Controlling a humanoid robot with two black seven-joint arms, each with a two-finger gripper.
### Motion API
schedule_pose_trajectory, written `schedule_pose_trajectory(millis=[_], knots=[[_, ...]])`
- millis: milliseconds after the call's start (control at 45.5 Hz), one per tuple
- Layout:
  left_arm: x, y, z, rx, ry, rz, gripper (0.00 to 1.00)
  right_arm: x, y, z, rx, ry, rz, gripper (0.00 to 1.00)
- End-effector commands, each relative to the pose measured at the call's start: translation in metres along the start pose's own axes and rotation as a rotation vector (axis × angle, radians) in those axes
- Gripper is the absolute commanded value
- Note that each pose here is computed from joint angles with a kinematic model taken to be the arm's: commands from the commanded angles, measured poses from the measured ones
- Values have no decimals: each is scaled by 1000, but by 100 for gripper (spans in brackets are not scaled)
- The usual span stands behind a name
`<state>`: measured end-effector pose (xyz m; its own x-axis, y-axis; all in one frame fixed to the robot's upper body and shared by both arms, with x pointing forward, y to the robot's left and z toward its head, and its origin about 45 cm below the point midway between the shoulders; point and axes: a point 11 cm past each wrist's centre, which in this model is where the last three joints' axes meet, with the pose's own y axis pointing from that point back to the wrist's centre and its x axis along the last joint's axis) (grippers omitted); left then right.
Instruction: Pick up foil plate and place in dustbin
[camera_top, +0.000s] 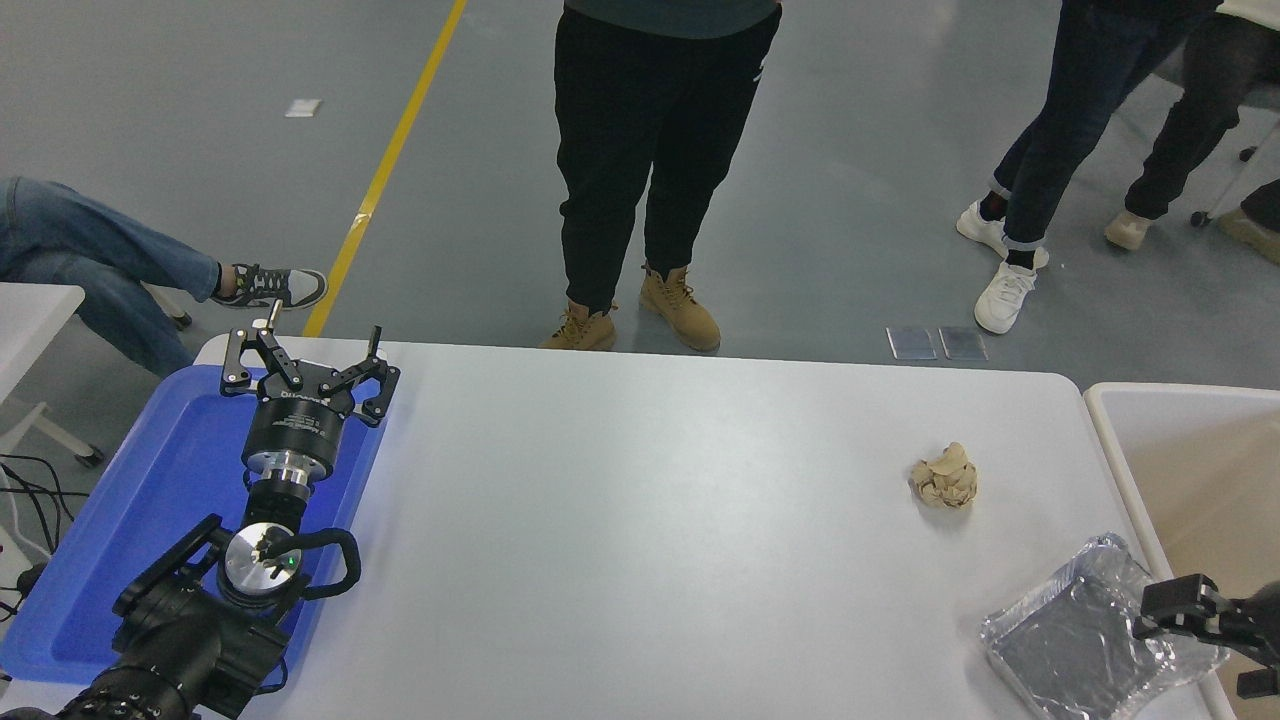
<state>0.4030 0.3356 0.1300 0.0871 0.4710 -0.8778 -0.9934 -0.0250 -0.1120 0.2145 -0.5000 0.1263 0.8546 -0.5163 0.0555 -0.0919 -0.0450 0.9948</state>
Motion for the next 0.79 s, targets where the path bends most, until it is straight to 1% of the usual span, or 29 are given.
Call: schedule_pose_trajectory(millis=[0,286,440,615,703,769], knots=[[0,0,0,1,-1,-1,100,-9,-24,1,12,-5,-11,100],[0,0,0,0,0,0,100,-3,-35,-6,-1,25,20,100],[0,0,0,0,0,0,100,-5,-41,-5,-11,31,16,96],[0,0,0,0,0,0,100,-5,-44,0,-29,35,28,72],[0,0,0,0,0,0,100,-9,-49,-4,-27,47,17,58],[0,0,0,0,0,0,100,-11,-51,-4,-30,48,14,50]])
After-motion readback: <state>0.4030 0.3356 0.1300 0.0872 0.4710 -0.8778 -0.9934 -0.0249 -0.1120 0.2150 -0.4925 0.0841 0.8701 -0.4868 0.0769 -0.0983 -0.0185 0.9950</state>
